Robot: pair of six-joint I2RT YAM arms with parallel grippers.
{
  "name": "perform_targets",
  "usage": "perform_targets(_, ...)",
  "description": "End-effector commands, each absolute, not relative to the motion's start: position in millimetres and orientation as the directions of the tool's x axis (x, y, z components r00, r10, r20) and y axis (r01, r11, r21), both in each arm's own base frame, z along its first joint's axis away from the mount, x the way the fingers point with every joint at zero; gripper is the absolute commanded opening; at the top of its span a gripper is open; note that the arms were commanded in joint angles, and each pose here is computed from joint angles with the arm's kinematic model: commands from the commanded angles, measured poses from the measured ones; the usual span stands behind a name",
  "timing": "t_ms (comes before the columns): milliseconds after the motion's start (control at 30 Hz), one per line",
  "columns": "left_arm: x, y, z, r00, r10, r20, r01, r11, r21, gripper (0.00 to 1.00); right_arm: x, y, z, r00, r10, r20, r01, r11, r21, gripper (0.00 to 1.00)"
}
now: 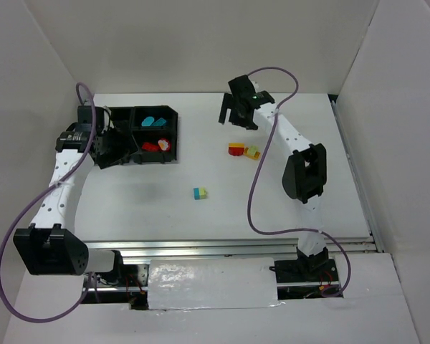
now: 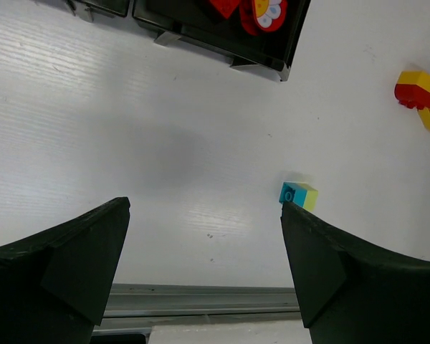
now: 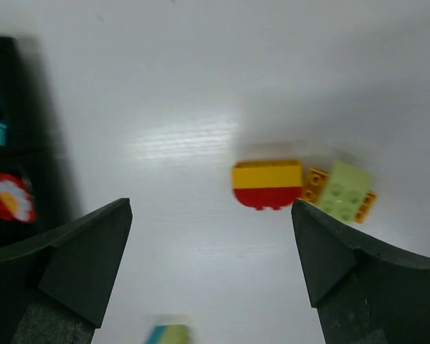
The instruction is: Sort the legos into containers by color
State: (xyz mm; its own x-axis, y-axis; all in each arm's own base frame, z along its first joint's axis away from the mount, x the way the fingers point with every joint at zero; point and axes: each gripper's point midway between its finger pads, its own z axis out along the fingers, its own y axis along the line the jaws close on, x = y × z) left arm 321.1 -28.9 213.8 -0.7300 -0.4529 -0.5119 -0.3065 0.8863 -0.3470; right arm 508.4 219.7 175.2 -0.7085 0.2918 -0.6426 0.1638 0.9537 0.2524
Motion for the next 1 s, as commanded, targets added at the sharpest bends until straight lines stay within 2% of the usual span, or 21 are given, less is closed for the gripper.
perform_targets(0, 335.6, -38.8, 227.1, -0.731, -0.419, -0.538, -0.239, 0.897, -0.373, 1.00, 481.4, 194.9, 135.0, -0.845, 0.028, -0.534, 0.002, 0.999, 0.049, 1.00)
perform_targets(267, 353.1, -61.4, 221.0, -0.783, -0.363, -0.506, -0.181, 0.910, -0.373, 0.99, 489.3, 197.6, 101.9, -0.874, -0.061, -0.482, -0.075, 0.997, 0.009, 1.00)
perform_targets(733, 376.8, -76.8, 205.2, -0.831, -0.319, -0.455, -0.160, 0.921, -0.355, 0.99, 501.4, 214.5, 53.5, -0.895, -0.054, -0.443, -0.072, 0.997, 0.026, 0.98)
perform_targets(933, 384.4, -80.8, 199.5, -0.846, -0.310, -0.433, -0.159, 0.923, -0.350, 1.00, 500.7, 220.6, 45.7, -0.900, -0.056, -0.432, -0.082, 0.996, 0.040, 0.86)
perform_targets(967, 385.1, -80.9, 198.1, -0.848, -0.310, -0.429, -0.161, 0.923, -0.349, 1.00, 500.3, 221.4, 45.7, -0.901, -0.056, -0.431, -0.082, 0.996, 0.041, 0.78)
